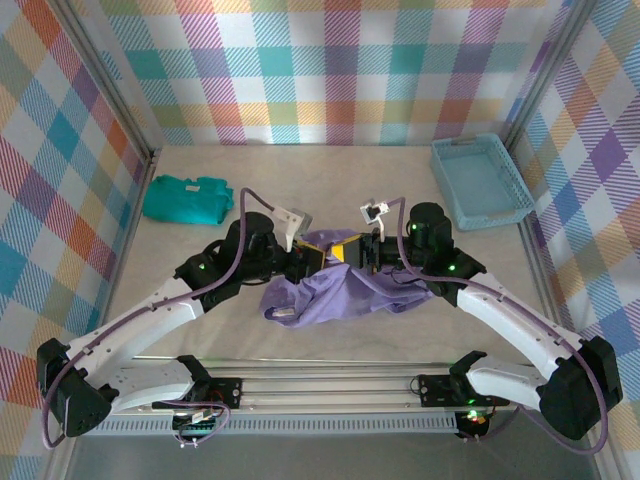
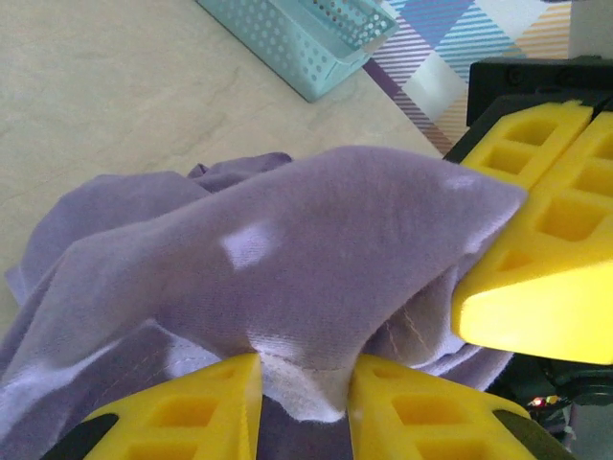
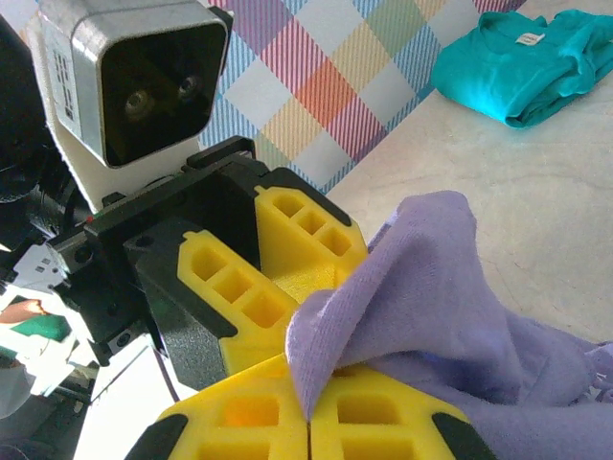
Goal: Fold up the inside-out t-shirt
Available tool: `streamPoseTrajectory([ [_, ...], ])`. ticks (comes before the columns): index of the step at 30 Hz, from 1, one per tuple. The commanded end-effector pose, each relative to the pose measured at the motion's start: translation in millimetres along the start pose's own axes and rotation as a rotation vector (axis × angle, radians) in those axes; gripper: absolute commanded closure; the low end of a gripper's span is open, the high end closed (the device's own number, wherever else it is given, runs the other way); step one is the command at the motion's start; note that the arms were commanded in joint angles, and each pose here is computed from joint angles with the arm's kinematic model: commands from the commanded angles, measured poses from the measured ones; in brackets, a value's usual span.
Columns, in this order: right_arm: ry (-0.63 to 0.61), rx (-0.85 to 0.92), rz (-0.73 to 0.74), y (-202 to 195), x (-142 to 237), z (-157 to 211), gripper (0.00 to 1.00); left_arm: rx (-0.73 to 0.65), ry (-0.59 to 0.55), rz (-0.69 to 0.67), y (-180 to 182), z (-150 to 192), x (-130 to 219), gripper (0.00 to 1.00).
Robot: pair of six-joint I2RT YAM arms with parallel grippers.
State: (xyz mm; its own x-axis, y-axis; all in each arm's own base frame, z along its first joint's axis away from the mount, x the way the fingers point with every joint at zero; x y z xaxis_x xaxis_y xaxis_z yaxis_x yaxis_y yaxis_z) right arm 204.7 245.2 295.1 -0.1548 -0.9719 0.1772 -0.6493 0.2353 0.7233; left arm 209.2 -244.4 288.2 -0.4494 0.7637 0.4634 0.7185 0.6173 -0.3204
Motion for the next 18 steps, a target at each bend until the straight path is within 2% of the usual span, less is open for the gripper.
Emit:
streamPoseTrajectory([
  [1,-0.019,0.059,-0.036,15.3,5.4,-8.6,1.00,0.002,-0.058,0.037,-4.5,-14.5,3.1,0.69],
  [5,-0.019,0.059,-0.035,15.2,5.7,-8.5,1.00,0.008,-0.059,0.036,-2.6,-15.0,1.5,0.72],
  [10,-0.019,0.059,-0.031,14.7,5.7,-8.2,1.00,0.012,-0.054,0.025,0.8,-14.6,-0.5,0.88],
  [12,-0.019,0.057,-0.010,12.6,6.1,-8.2,0.98,0.013,-0.059,0.033,-0.6,-16.8,0.9,1.00],
  [13,-0.022,0.050,0.029,9.3,7.0,-9.2,0.95,0.016,-0.063,0.039,-2.1,-18.2,2.9,1.00],
  [16,-0.034,0.005,0.358,-20.7,17.7,-17.2,0.83,0.041,-0.058,0.115,-14.6,-23.8,13.9,1.00],
  [18,-0.032,0.026,0.494,-32.9,23.0,-20.8,0.75,0.097,-0.021,0.191,-26.6,-25.0,22.4,1.00],
])
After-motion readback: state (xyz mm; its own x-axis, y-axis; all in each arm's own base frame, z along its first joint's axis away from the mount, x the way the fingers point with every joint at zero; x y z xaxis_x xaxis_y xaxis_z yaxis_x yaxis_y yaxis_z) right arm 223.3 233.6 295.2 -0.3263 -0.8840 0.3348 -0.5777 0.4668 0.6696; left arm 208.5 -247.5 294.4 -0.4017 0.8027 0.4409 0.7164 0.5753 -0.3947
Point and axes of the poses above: each hand's point on the last joint's axis, 136 mm out from that joint toward the fingers, its own x axis back along the fingers, its own y axis along the line the jaws close on, z = x × y, the point moved 5 cm from there along x, back along the fingers, and after that the axes turned 7 degrees about -x, right-handed, at the moved point
